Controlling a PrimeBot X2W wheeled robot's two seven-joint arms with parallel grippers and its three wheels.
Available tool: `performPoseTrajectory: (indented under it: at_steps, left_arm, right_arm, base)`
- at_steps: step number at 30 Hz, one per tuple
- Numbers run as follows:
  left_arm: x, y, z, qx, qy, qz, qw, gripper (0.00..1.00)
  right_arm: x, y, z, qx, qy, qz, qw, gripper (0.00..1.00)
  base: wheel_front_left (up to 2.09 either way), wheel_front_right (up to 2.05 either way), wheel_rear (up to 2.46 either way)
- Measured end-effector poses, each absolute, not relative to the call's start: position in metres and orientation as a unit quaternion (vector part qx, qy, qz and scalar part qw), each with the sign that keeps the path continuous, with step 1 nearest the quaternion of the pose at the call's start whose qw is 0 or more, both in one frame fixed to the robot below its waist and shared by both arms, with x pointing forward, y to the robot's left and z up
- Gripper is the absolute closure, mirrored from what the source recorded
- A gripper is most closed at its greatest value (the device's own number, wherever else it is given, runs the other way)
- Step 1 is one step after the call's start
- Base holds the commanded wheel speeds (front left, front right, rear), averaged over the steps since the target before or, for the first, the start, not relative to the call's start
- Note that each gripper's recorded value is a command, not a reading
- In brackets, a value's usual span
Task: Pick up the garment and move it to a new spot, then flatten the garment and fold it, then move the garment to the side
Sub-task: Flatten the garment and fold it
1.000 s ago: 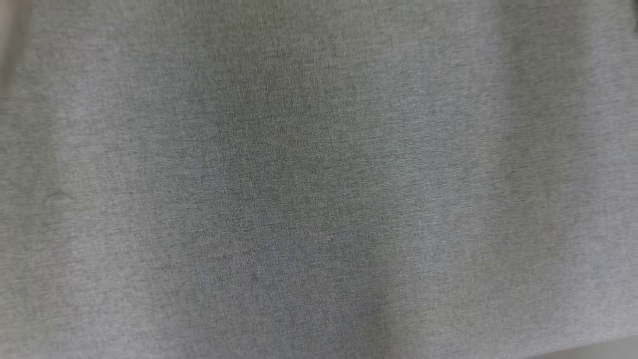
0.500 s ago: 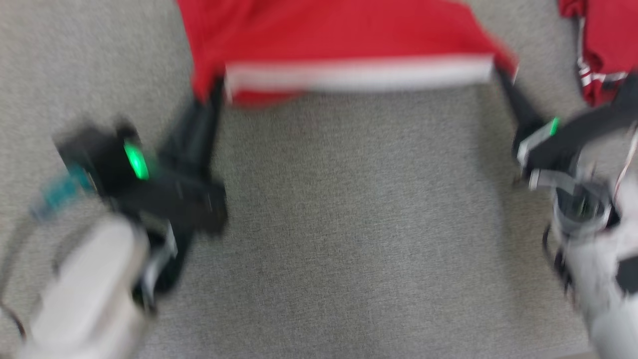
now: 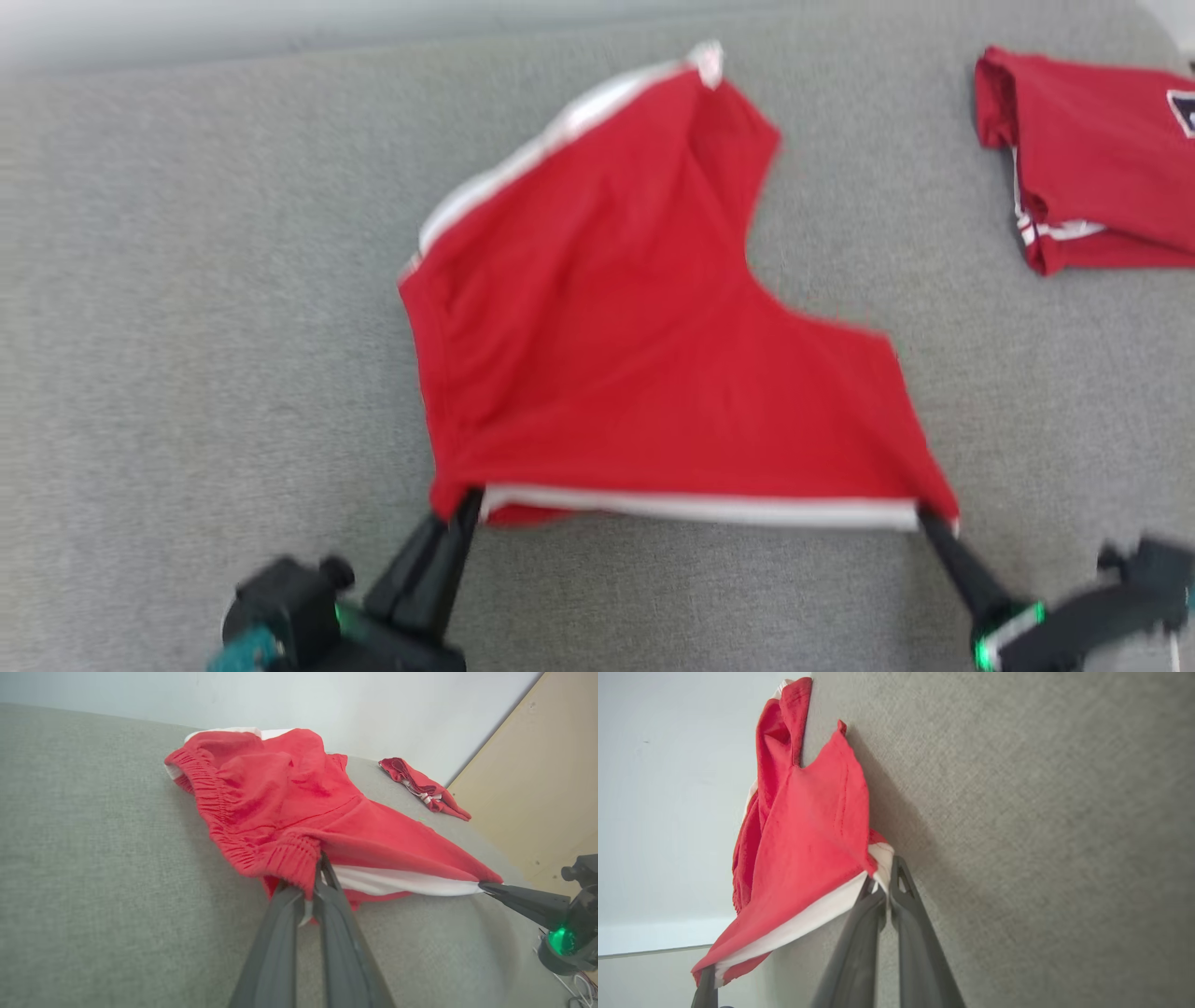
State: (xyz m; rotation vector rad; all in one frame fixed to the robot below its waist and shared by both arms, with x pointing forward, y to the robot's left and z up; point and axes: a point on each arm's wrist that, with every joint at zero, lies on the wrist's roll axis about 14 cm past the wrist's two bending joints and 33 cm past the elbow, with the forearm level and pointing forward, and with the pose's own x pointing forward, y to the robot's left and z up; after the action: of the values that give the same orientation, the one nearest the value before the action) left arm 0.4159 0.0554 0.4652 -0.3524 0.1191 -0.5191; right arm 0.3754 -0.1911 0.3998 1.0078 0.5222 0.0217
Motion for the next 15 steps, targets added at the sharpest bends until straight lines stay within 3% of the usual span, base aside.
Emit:
performPoseTrajectory:
  at_steps: [7, 15]
  left_arm:
    - [0.378, 0.069, 0.463, -0.168, 0.069, -0.239, 0.954, 1.00]
    - [0.350, 0.076, 0.464, -0.165, 0.068, -0.228, 0.957, 1.00]
  right_arm:
    - [0.310, -0.166, 0.396, 0.501, 0.286, 0.007, 0.817, 1.00]
    - [0.282, -0.169, 0.412, 0.498, 0.283, 0.007, 0.820, 1.00]
  base:
    - [0.00, 0.00, 0.00]
    - [0.00, 0.00, 0.00]
